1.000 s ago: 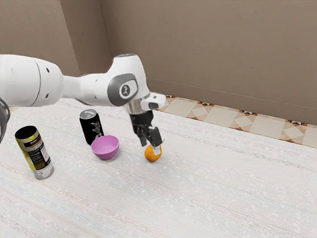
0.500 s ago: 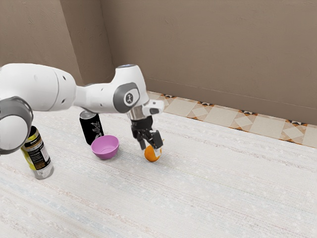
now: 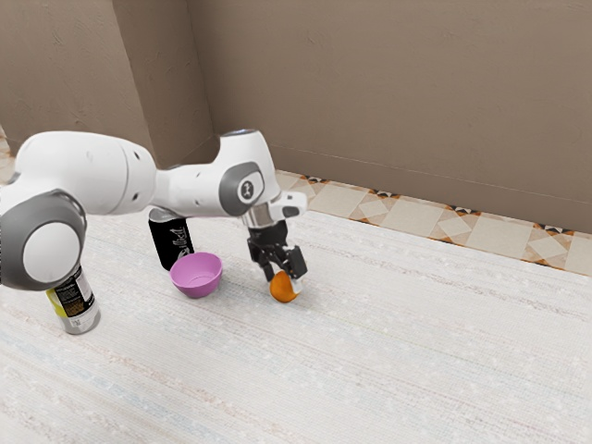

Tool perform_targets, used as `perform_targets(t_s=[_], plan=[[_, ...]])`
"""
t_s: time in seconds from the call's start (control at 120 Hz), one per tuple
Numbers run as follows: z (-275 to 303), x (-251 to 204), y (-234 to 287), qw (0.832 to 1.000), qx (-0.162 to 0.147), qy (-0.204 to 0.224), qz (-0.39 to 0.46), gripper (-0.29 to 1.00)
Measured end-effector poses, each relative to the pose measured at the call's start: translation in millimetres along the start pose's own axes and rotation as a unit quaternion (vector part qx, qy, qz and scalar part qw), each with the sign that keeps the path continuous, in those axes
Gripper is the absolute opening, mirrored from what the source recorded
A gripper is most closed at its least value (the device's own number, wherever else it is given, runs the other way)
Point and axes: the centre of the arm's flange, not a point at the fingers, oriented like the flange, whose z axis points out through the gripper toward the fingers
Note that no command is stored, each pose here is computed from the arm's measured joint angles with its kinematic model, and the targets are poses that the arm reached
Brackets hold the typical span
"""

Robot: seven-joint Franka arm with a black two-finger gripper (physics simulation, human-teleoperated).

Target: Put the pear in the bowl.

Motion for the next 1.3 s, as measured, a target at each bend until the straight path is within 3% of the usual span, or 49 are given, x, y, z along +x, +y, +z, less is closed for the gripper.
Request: perform_targets(t_s=[0.167,0.5,0.8,1.075,1.3], plan=[[5,3,-5,1.000,-0.002,0.000,-0.004,0.68],[7,3,-6,1.000,-0.003,-0.001,-0.006,0.43],[-3,3,-9,1.000,0.002,0.006,-0.008,0.36],[-65,-10,-26,0.999,0.032,0.031,-0.020,0.32],[-111,-35,-49,0.997,0.081,0.000,-0.022,0.31]])
